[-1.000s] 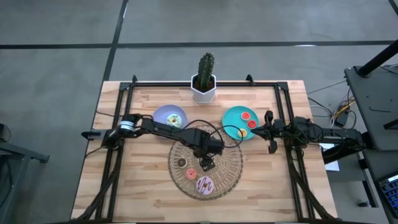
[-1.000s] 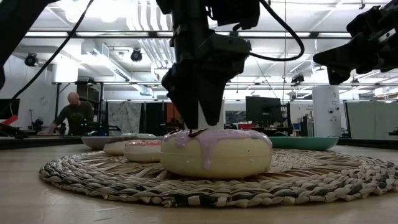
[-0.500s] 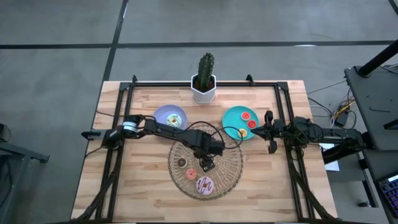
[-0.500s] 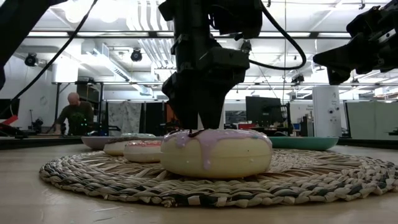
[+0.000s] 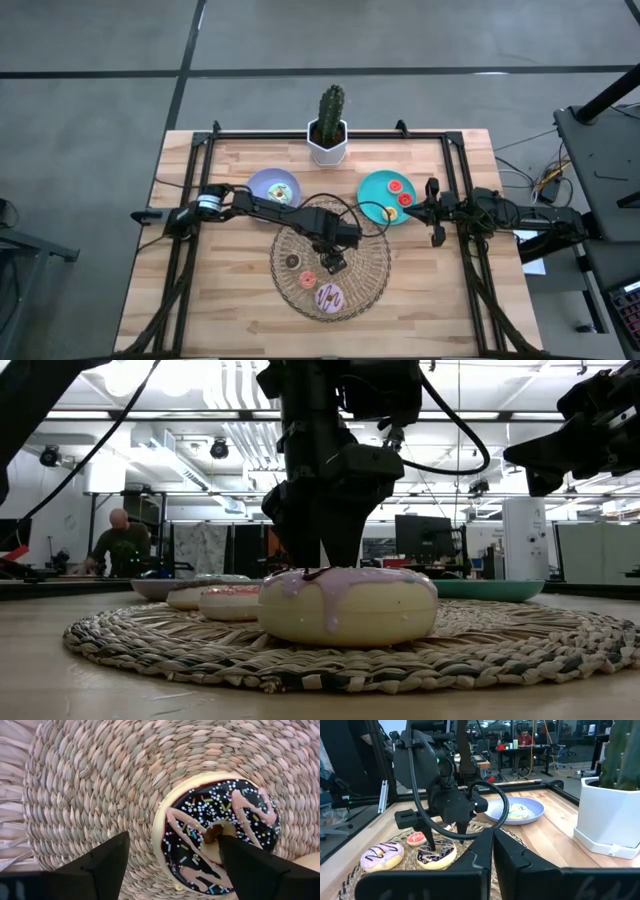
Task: Pick & Place donuts
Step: Put the large black donut on the purple plate
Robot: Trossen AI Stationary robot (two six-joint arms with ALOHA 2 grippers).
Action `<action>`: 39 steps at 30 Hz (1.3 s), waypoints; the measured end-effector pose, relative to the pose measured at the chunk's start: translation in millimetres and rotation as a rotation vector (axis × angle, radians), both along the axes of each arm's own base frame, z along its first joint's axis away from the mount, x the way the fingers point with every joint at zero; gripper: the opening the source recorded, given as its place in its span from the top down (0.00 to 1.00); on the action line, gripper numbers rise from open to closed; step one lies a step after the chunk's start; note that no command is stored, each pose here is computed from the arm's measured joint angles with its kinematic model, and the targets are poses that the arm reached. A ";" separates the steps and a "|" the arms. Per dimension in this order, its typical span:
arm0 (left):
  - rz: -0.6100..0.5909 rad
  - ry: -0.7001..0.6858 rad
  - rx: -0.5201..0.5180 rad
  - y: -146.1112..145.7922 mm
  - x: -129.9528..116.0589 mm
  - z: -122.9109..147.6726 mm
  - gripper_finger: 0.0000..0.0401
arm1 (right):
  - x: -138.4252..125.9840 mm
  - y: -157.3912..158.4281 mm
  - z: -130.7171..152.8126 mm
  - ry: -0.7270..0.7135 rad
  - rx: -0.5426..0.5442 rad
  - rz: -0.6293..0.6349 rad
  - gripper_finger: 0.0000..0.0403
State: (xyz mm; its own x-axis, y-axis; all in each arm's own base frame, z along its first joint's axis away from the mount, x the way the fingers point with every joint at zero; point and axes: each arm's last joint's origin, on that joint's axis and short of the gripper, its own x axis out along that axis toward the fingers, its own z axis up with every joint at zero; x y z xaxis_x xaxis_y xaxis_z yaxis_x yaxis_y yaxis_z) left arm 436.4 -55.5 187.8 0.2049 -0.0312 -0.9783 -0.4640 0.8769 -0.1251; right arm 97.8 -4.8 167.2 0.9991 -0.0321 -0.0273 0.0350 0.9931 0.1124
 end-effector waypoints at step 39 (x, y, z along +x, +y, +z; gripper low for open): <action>0.022 -0.008 -0.008 6.0 0.5 -5.7 0.31 | 0.0 0.0 0.0 0.000 0.000 0.000 0.98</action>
